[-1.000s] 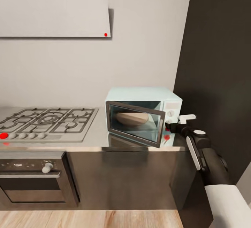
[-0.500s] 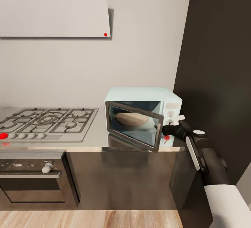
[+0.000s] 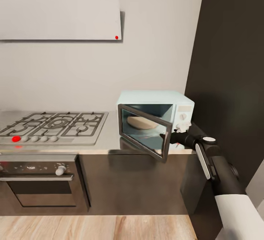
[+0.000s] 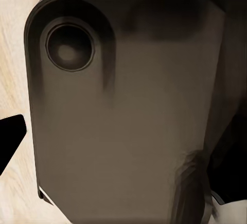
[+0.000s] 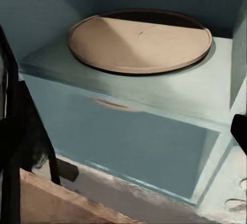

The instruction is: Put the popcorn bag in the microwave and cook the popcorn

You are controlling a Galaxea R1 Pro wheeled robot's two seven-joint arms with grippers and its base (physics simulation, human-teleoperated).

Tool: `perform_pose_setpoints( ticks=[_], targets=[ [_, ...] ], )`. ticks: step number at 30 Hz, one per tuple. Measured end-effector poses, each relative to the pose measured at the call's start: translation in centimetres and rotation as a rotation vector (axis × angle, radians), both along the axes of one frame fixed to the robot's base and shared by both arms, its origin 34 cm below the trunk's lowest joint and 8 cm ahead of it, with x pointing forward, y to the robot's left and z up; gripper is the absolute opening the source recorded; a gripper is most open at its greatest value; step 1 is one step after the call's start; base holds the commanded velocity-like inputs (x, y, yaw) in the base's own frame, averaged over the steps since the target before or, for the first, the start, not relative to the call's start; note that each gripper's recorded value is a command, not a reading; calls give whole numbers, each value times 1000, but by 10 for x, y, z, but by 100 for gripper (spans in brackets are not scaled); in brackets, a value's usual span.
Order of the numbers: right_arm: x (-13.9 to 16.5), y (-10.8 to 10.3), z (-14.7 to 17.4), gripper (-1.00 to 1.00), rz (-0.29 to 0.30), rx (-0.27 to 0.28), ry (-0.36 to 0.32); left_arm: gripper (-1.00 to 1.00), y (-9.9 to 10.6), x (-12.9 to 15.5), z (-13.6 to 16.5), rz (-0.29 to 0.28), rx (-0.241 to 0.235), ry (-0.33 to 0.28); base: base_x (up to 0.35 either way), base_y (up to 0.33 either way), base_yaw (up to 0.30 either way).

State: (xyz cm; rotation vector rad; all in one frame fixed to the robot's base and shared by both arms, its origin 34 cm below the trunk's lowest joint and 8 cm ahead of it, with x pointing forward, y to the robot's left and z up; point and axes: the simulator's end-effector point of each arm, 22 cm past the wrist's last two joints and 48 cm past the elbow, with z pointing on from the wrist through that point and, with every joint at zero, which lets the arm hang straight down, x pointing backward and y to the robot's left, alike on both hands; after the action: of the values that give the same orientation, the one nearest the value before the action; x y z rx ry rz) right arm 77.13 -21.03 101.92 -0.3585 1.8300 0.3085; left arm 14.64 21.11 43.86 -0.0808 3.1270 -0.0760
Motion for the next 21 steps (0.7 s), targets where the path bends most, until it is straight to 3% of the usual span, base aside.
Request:
perform_pose_setpoints(
  ticks=[8, 13, 21],
  targets=[
    [1, -9, -5, 100, -35, -6, 24, 100, 0, 1, 0, 1, 1, -4, -87, 83, 0],
    [-1, -6, -6, 100, -14, -7, 32, 100, 0, 2, 0, 4, 0, -5, -27, 31, 0],
    [-1, -6, -6, 100, -14, -9, 31, 100, 0, 2, 0, 4, 1, -5, -167, 245, 0]
  ],
)
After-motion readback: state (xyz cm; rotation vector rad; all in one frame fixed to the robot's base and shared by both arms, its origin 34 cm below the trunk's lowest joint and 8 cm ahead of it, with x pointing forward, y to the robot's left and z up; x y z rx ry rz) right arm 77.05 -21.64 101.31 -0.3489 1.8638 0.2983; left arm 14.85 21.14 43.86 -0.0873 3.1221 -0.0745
